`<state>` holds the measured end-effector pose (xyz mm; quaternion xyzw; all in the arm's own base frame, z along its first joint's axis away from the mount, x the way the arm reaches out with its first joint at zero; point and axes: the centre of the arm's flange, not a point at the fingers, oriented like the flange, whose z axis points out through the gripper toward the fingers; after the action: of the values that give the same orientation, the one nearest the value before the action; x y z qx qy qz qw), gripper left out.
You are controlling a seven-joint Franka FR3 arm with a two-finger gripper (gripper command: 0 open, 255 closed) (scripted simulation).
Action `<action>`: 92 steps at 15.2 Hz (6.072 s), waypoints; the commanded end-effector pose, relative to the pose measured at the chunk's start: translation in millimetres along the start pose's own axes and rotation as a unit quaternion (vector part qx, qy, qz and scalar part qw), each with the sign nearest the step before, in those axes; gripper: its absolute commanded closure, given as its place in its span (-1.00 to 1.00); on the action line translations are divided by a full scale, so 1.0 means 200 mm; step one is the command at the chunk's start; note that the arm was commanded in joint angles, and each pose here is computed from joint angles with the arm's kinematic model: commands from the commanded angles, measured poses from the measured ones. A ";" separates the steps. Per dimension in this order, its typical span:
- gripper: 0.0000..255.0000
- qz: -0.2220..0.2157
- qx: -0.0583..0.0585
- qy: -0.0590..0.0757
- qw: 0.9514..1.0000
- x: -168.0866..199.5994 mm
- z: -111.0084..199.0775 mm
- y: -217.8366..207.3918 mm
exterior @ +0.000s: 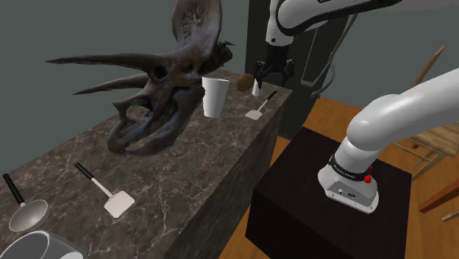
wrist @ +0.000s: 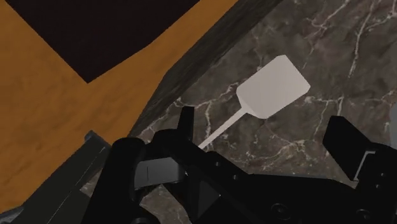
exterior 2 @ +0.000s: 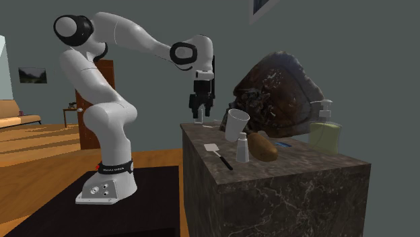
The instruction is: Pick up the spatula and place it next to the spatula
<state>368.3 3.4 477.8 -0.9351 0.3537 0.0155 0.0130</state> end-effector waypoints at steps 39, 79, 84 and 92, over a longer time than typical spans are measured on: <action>1.00 0.370 -0.011 0.051 0.928 0.47 0.60 0.10; 1.00 0.370 -0.011 0.051 0.928 -0.78 0.32 -1.19; 1.00 0.370 -0.011 0.051 0.928 -1.00 0.33 -1.43; 1.00 0.370 -0.011 0.051 0.928 -1.37 0.34 -1.81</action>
<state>399.2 445.2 423.7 -0.7388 0.6732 -0.0235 -0.0220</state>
